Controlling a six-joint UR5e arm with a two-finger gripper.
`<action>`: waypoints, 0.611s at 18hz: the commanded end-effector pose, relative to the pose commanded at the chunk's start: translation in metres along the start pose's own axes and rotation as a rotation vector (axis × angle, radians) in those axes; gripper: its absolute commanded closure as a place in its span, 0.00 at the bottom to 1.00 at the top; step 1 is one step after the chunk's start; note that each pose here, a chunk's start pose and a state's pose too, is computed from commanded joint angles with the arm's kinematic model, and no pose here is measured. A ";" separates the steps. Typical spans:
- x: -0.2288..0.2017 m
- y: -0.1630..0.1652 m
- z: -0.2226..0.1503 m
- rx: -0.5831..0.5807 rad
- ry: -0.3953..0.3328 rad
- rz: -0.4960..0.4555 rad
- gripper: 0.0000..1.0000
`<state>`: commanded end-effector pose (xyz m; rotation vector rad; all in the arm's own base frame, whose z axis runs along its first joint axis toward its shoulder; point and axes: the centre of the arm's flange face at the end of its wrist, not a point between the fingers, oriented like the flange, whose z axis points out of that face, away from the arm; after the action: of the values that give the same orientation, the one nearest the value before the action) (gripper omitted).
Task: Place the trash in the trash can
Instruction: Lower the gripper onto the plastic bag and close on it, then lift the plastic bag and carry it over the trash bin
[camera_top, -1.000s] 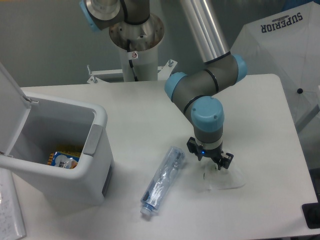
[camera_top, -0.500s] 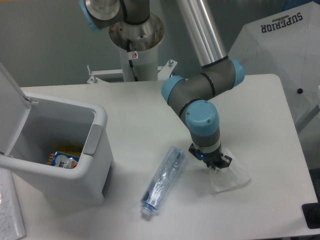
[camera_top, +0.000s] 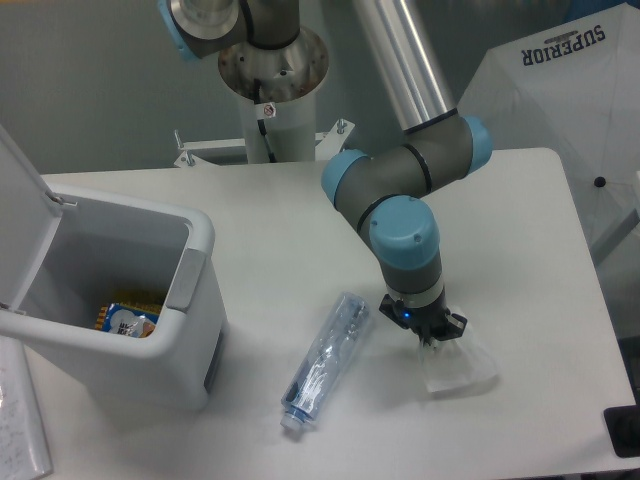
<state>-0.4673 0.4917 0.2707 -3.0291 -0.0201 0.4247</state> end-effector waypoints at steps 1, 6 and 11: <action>-0.001 -0.001 -0.014 0.036 0.000 -0.022 0.91; -0.004 -0.010 -0.071 0.324 0.139 -0.177 0.91; 0.004 -0.018 -0.127 0.480 0.218 -0.290 0.91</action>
<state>-0.4287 0.4991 0.3927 -2.5273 -0.2941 0.0586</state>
